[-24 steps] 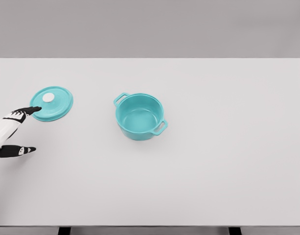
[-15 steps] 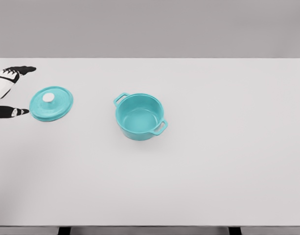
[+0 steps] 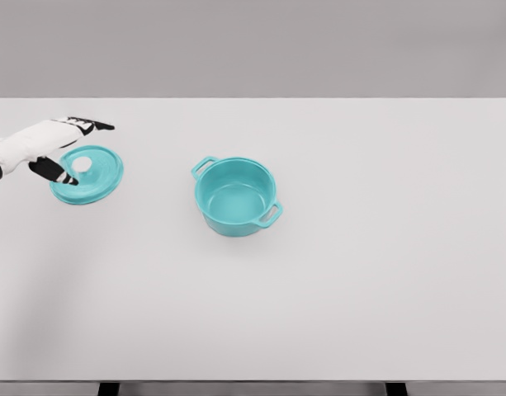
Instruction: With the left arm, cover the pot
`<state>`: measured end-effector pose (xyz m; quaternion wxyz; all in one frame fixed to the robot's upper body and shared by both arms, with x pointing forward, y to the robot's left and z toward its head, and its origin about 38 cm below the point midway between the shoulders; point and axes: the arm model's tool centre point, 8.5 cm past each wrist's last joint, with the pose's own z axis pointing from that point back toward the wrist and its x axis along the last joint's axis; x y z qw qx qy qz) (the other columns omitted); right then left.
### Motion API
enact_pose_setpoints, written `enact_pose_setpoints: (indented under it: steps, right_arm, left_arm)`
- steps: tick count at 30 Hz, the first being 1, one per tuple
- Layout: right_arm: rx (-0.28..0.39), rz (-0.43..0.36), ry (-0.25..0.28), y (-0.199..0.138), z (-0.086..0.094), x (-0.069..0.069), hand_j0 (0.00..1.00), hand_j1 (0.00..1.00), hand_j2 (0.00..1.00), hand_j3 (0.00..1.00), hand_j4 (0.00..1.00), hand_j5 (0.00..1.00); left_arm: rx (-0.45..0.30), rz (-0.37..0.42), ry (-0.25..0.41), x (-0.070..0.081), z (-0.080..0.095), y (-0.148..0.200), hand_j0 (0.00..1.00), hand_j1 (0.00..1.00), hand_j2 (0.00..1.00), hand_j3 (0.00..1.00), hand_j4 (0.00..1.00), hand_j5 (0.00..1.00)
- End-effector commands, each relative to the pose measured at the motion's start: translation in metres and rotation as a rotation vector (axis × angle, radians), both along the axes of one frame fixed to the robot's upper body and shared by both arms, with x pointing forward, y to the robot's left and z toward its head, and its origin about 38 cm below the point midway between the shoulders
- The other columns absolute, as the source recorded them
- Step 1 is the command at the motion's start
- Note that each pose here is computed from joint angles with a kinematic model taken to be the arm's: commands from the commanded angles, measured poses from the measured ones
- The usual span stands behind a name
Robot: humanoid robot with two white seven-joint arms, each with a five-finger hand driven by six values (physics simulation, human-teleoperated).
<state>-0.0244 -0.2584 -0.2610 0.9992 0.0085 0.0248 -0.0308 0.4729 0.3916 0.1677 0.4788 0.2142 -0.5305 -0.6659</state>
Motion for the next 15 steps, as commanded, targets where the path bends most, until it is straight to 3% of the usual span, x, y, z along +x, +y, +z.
enact_pose_setpoints:
  steps: [1,8,11,13,15]
  right_arm:
    - [0.0,0.0,0.0,0.0,0.0,0.0,1.0,1.0,1.0,1.0,1.0,1.0]
    - [0.001,0.0,0.001,0.0002,0.0,-0.0005,1.0,1.0,1.0,1.0,1.0,1.0]
    - [0.0,0.0,0.0,0.0,0.0,0.0,1.0,1.0,1.0,1.0,1.0,1.0]
    - [0.0,0.0,0.0,0.0,0.0,0.0,1.0,1.0,1.0,1.0,1.0,1.0]
    - [0.001,0.0,0.001,0.0002,0.0,-0.0005,1.0,1.0,1.0,1.0,1.0,1.0]
  left_arm:
    - [0.011,0.003,0.053,-0.0016,-0.0165,0.0009,1.0,1.0,1.0,1.0,1.0,1.0]
    - [0.018,0.016,0.055,-0.0027,-0.0147,0.0086,0.97,0.97,0.97,0.97,0.97,0.97]
    - [0.015,0.014,0.05,-0.0025,-0.0131,0.008,0.91,0.91,0.91,0.91,0.91,0.91]
    - [0.014,0.013,0.049,-0.0024,-0.0126,0.0077,0.78,0.78,0.78,0.78,0.78,0.78]
    - [0.015,0.011,0.048,-0.0024,-0.0125,0.0071,0.73,0.73,0.73,0.73,0.73,0.73]
